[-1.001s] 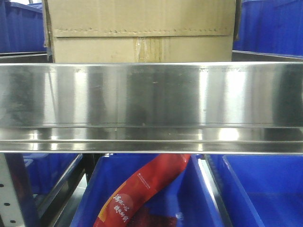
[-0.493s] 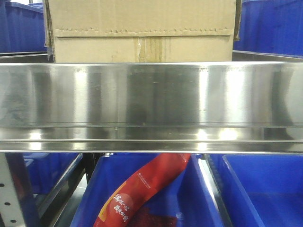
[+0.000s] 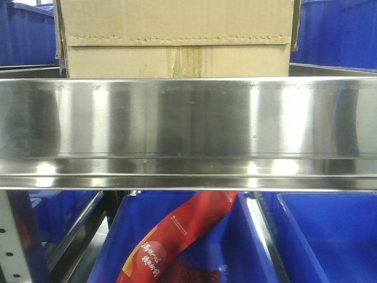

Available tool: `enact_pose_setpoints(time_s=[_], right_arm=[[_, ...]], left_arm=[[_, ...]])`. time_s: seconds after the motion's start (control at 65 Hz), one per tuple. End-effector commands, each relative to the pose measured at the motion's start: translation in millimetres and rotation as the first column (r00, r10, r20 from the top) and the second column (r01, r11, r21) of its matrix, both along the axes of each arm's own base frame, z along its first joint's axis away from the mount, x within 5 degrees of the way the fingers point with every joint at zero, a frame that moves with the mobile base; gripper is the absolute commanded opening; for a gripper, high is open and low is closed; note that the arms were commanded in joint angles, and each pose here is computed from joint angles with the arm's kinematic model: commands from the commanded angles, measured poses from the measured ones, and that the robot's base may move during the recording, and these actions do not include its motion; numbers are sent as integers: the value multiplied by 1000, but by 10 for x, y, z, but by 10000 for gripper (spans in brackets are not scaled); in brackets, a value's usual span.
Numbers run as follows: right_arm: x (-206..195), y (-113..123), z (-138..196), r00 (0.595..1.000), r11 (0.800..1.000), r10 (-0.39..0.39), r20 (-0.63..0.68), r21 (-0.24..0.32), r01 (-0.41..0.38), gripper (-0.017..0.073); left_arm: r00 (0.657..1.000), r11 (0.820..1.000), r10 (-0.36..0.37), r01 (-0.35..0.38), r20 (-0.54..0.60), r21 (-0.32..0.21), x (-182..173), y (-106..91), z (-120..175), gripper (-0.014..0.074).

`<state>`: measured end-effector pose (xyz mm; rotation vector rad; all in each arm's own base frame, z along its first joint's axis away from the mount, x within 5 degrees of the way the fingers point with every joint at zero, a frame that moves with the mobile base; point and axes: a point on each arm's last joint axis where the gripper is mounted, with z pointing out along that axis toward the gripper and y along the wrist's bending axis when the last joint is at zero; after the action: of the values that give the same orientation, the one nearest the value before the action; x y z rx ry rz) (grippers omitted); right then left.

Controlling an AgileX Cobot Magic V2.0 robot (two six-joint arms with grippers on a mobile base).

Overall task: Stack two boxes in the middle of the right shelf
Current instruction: 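Open both grippers to release the boxes on the shelf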

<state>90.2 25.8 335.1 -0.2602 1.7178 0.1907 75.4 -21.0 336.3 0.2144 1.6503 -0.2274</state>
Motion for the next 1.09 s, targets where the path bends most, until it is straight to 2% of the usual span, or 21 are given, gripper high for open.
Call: enact_pose_setpoints(time_s=[0.0,0.369,0.431,0.493,0.585,0.662,0.708,0.831,0.924,1.078], right_arm=[[-10,-12,32,999,1000,-8,40,-3,8,-162],[-10,-12,32,999,1000,-8,40,-3,8,-162],[-10,-12,32,999,1000,-8,40,-3,8,-162],[-10,-12,32,999,1000,-8,40,-3,8,-162],[-10,-12,32,999,1000,-8,40,-3,8,-162],[-10,-12,32,999,1000,-8,40,-3,8,-162],[-10,-12,32,999,1000,-8,40,-3,8,-162],[-10,-12,32,999,1000,-8,40,-3,8,-162],[-10,-12,32,999,1000,-8,40,-3,8,-162],[-10,-12,32,999,1000,-8,40,-3,8,-162]], left_arm=[[1000,1000,0,0,28,-7,-7,2,21,-111],[1000,1000,0,1,29,-8,-7,2,23,-111],[1000,1000,0,0,29,-24,-17,4,26,-111],[999,998,24,-23,28,-55,-57,31,25,-111],[994,994,91,-88,58,-65,-139,100,-23,-111],[986,986,148,-141,71,-87,-177,138,-181,-111],[981,980,172,-161,90,-118,-205,151,-297,-111],[963,975,221,-213,157,-67,-216,178,-672,-111],[954,969,246,-238,172,-69,-221,193,-909,-111],[951,969,246,-236,186,-73,-195,191,-1209,-111]])
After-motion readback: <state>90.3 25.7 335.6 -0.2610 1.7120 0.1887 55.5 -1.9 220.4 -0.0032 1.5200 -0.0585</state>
